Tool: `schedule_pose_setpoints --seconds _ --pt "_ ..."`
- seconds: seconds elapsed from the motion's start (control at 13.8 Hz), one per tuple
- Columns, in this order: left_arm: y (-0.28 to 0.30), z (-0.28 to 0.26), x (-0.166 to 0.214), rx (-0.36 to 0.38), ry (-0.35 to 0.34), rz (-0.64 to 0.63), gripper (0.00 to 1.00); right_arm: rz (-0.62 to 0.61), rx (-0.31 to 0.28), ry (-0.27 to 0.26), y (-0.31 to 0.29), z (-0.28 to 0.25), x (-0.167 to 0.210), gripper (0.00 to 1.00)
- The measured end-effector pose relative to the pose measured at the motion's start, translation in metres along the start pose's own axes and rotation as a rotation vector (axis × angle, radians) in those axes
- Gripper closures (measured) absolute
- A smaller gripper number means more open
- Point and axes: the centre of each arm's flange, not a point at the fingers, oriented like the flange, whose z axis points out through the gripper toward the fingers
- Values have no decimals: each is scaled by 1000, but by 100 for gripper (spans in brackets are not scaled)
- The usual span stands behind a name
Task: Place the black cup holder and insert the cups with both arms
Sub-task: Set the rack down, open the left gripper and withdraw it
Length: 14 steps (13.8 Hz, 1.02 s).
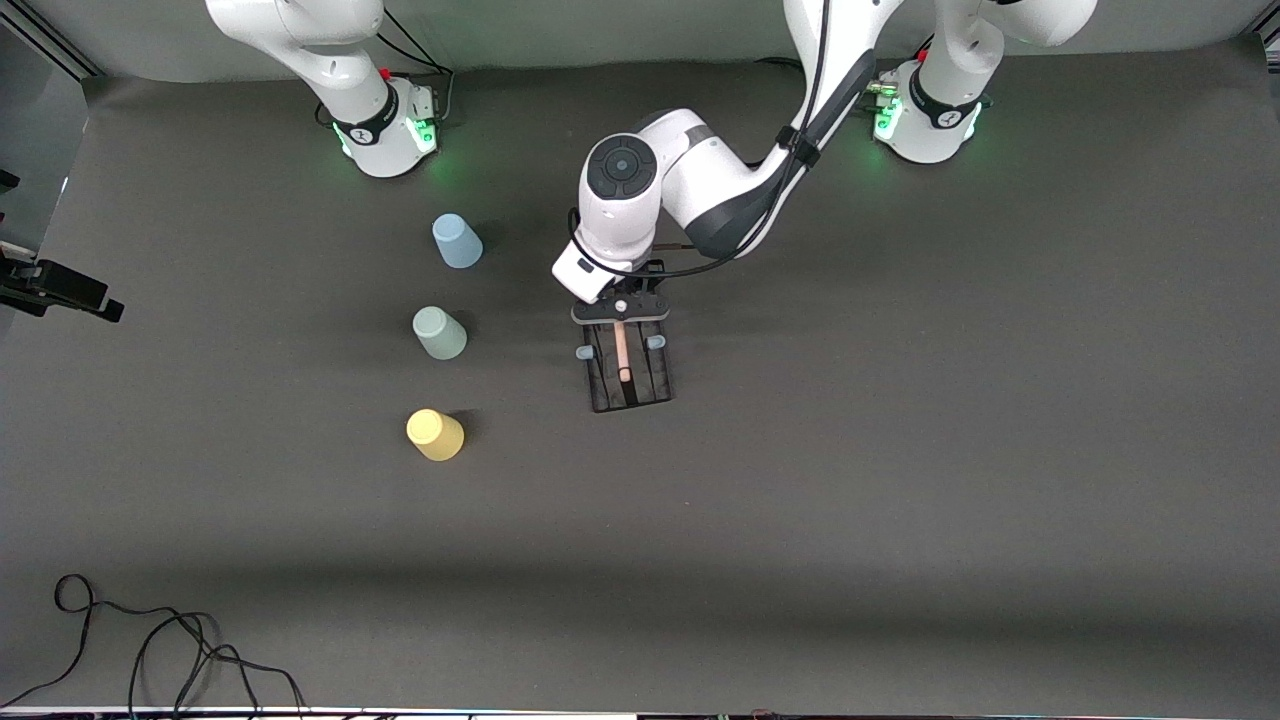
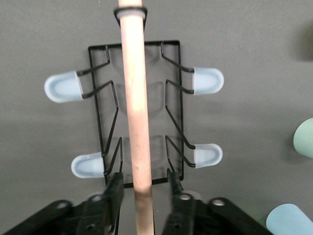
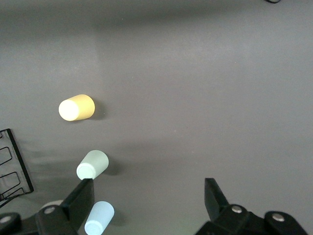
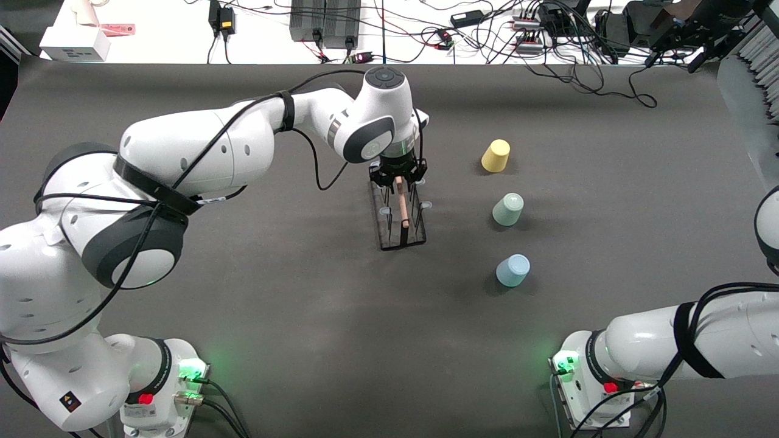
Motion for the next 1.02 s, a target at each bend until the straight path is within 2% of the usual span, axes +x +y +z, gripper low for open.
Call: schedule_pose_setpoints --seconds 0.29,0.44,0.65,0.87,1.02 --pt "-8 -60 16 -19 27 -48 2 1 -1 -3 1 1 0 0" --pt "-38 -113 41 10 23 -77 0 1 -1 -7 1 1 0 0" --pt "-93 -178 70 59 4 -53 0 1 -1 -8 1 1 0 0" --pt "-156 -216 102 93 9 -72 0 0 0 -16 0 2 -1 0" --pt "-209 -228 130 158 27 -80 4 -29 0 -35 -18 2 -4 0"
